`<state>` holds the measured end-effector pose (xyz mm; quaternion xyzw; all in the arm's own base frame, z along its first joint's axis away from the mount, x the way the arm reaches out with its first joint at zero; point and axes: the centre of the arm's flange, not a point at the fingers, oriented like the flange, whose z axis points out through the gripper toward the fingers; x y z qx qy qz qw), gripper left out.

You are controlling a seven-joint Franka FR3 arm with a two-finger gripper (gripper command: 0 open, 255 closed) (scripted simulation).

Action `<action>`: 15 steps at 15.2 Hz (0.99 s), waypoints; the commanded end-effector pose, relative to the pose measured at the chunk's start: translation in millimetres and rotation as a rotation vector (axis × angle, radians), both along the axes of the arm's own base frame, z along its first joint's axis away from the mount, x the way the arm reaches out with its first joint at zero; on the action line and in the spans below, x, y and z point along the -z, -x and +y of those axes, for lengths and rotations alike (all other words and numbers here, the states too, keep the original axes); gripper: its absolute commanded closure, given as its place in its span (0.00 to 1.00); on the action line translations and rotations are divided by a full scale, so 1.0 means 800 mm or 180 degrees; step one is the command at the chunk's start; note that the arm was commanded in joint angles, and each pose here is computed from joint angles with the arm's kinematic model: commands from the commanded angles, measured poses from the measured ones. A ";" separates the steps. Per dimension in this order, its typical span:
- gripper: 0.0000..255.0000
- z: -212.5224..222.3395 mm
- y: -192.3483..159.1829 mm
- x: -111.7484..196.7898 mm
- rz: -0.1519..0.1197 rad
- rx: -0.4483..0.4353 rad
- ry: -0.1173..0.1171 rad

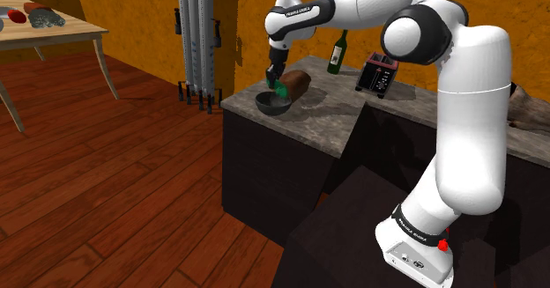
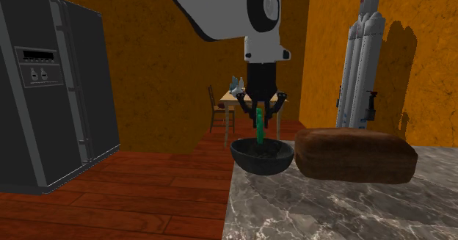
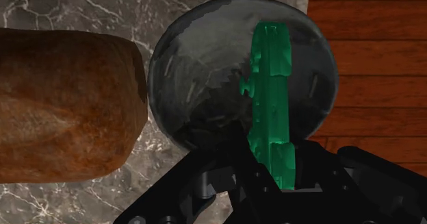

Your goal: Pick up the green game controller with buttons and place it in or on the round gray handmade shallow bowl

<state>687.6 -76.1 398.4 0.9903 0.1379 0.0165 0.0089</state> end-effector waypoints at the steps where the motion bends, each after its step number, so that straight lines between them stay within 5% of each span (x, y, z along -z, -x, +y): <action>1: 1.00 0.000 0.000 0.012 -0.0002 0.0000 0.0000; 6: 1.00 0.000 0.000 0.050 -0.0002 0.0000 0.0000; 14: 1.00 0.000 0.000 0.050 -0.0002 0.0000 0.0000; 15: 0.00 0.000 0.000 0.050 -0.0002 0.0000 0.0000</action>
